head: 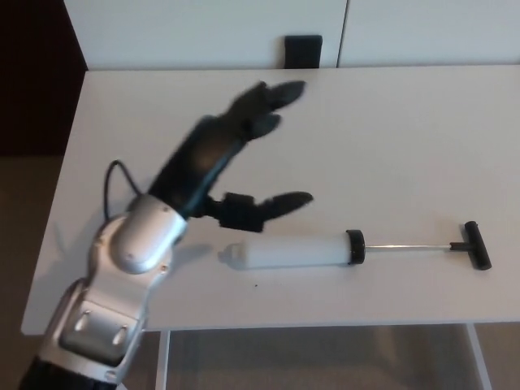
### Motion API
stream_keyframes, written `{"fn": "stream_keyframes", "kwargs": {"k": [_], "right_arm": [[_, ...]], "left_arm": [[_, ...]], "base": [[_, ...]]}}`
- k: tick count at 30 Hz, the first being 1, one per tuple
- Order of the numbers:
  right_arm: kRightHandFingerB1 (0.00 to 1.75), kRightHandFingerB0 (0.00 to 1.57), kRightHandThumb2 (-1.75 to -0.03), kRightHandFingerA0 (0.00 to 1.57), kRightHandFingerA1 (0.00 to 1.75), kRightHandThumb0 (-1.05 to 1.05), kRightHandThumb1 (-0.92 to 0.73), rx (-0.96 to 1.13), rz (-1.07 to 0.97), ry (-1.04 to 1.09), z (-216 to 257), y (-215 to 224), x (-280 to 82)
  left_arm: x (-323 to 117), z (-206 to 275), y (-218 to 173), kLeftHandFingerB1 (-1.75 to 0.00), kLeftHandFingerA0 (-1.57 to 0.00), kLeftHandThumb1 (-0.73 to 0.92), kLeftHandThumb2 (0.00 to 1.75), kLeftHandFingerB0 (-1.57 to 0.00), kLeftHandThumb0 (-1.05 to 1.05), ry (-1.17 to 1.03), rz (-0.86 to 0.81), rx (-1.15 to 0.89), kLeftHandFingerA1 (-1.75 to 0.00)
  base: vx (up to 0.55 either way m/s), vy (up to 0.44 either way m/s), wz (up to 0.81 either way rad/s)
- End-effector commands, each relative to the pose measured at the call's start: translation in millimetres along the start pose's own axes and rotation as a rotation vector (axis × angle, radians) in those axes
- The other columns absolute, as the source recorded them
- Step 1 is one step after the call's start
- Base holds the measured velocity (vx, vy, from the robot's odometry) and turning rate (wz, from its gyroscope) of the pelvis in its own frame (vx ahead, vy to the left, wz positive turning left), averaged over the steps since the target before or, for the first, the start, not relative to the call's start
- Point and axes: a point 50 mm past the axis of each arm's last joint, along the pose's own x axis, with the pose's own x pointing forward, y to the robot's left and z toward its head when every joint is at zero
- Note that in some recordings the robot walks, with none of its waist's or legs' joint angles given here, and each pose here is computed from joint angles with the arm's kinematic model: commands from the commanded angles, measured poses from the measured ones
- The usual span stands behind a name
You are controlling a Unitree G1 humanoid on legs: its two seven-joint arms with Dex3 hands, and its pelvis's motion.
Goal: The robot walks towards a desk on which an air pump is kept in the middle. It lifts it up and holds it with its left hand and uses its right hand to compress it by pushing its handle inwards.
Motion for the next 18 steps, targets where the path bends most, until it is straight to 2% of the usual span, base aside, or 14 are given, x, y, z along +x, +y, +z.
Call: {"fn": "stream_keyframes", "kwargs": {"k": [1,2,3,5,6,7,8,13,14,18], "right_arm": [[0.64,0.65,-0.86,0.88,0.73,-0.40,-0.51,-0.163,0.041,-0.096,10,-2,-11],[0.64,0.65,-0.86,0.88,0.73,-0.40,-0.51,-0.160,0.043,-0.095,10,-2,-11],[0.64,0.67,-0.86,0.87,0.73,-0.39,-0.51,-0.158,0.041,-0.097,11,-2,-10],[0.64,0.67,-0.86,0.87,0.73,-0.39,-0.51,-0.156,0.040,-0.101,12,-1,-8],[0.65,0.68,-0.86,0.87,0.73,-0.39,-0.51,-0.156,0.039,-0.099,13,-1,-9],[0.65,0.68,-0.86,0.87,0.73,-0.39,-0.51,-0.156,0.040,-0.098,13,-1,-9],[0.65,0.67,-0.86,0.87,0.73,-0.40,-0.51,-0.165,0.042,-0.098,13,-1,-9],[0.65,0.69,-0.86,0.87,0.73,-0.40,-0.50,-0.158,0.045,-0.106,12,-2,-7],[0.51,0.74,-0.58,0.95,0.62,-0.35,-0.60,-0.153,0.050,-0.109,13,-2,-6],[0.51,0.75,-0.59,0.97,0.62,-0.36,-0.60,-0.169,0.065,-0.126,15,-2,-5]], "left_arm": [[17,-25,-48,-0.27,-0.19,0.57,0.58,-0.17,-0.52,0.149,-0.468,1.082,-0.29],[17,-25,-47,-0.27,-0.19,0.57,0.58,-0.17,-0.52,0.153,-0.469,1.097,-0.29],[18,-27,-43,-0.45,0.00,0.40,0.95,0.00,-0.33,0.164,-0.467,1.122,-0.47],[19,-28,-39,-0.45,0.00,0.40,0.95,0.00,-0.33,0.177,-0.464,1.147,-0.47],[20,-29,-38,-0.27,-0.20,0.58,0.58,-0.17,-0.57,0.182,-0.461,1.171,-0.29],[20,-30,-38,-0.27,-0.20,0.58,0.58,-0.17,-0.57,0.185,-0.459,1.187,-0.29],[20,-31,-36,-0.45,-0.01,0.39,0.94,-0.01,-0.33,0.194,-0.456,1.212,-0.47],[25,-33,-31,-0.45,0.00,0.33,0.92,0.00,-0.34,0.210,-0.455,1.267,-0.46],[25,-34,-31,-0.46,0.00,0.32,0.91,0.00,-0.35,0.219,-0.462,1.279,-0.47],[26,-37,-31,-0.46,0.00,0.32,0.91,0.00,-0.35,0.238,-0.482,1.312,-0.47]], "base": [[0.00,0.000,0.00],[0.00,0.000,0.00],[0.00,0.000,0.00],[0.00,0.000,0.00],[0.00,0.000,0.00],[0.00,0.000,0.00],[0.00,0.000,0.00],[0.00,0.000,0.00],[0.00,0.000,0.00],[0.00,0.000,0.00]]}}
